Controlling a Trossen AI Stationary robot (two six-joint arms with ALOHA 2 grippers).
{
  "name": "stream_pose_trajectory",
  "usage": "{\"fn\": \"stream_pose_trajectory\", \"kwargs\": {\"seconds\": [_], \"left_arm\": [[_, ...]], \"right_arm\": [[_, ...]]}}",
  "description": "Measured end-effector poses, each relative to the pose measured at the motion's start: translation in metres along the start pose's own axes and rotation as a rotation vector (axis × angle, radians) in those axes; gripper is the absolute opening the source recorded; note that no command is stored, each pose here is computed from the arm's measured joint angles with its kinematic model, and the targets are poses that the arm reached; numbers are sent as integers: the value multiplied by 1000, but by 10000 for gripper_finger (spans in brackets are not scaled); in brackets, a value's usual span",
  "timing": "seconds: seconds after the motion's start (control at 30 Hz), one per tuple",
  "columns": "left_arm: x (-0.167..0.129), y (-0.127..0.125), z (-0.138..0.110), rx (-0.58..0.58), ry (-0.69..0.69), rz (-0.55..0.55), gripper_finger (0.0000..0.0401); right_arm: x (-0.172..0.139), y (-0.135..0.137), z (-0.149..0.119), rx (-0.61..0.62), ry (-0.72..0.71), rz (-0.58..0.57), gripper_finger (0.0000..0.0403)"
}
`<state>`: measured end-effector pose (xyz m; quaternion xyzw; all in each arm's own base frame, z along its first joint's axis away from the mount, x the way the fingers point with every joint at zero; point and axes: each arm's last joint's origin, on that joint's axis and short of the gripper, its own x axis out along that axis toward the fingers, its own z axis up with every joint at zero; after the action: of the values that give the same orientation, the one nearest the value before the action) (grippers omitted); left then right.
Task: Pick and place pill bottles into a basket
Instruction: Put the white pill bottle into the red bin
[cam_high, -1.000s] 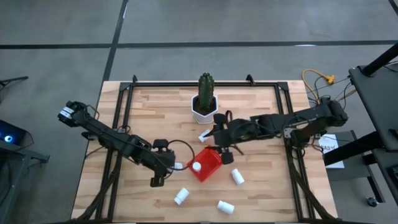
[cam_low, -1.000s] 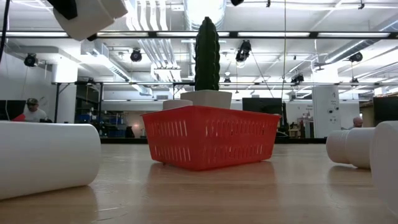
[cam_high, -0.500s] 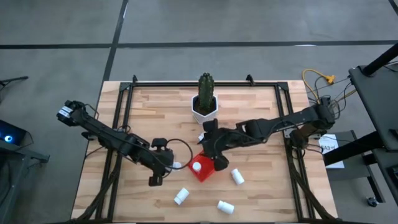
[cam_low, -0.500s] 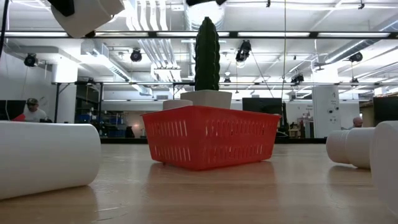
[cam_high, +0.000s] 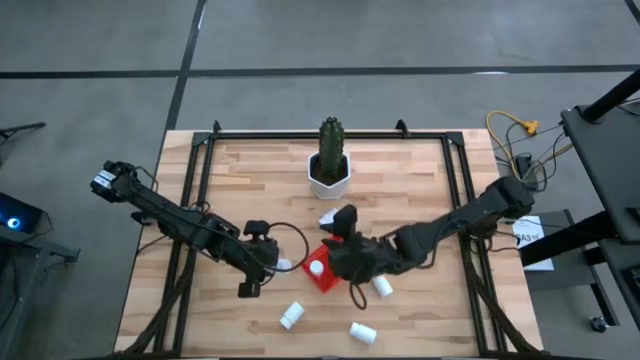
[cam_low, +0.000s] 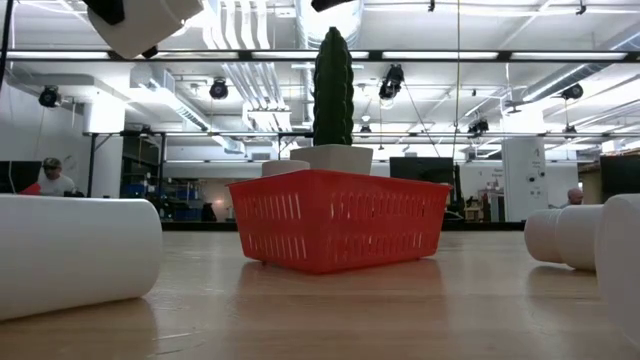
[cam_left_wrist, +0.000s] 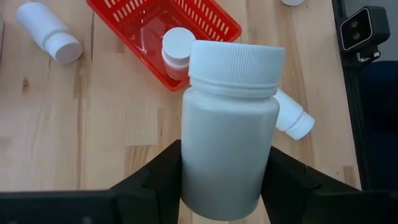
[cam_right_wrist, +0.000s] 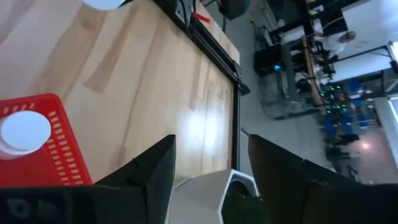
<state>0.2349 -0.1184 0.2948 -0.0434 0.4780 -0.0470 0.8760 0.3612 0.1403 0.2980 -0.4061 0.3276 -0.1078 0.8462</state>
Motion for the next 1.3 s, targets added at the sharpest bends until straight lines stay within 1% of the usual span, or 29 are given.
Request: {"fn": "stream_pose_trajectory", "kwargs": {"seconds": [0.2, 0.3, 0.37, 0.47, 0.63, 0.77, 1.0, 1.13, 1.3], "left_arm": [[-1, 0, 0, 6, -3, -2, 155], [-2, 0, 0, 7, -4, -3, 155], [-2, 0, 0, 7, -6, -4, 155], [-5, 1, 0, 6, -11, -6, 155], [-9, 1, 0, 2, -26, -13, 155], [-11, 2, 0, 0, -32, -16, 155], [-12, 2, 0, 17, -34, -16, 155], [-14, 2, 0, 20, -42, -20, 155], [-19, 3, -1, 18, -56, -26, 155]], "right_arm": [[6, 8, 0, 18, 17, 2, 192], [5, 5, 2, 115, 3, -24, 192], [4, 3, 2, 144, 4, -37, 192], [2, 0, 3, 121, 0, -60, 192], [2, -1, 3, 86, -5, -63, 193], [2, -1, 4, 86, -6, -64, 211], [1, -2, 9, 112, -49, -76, 263], [-1, -1, 15, 124, -112, -32, 282], [-3, 2, 19, 107, -202, 83, 290]]}}
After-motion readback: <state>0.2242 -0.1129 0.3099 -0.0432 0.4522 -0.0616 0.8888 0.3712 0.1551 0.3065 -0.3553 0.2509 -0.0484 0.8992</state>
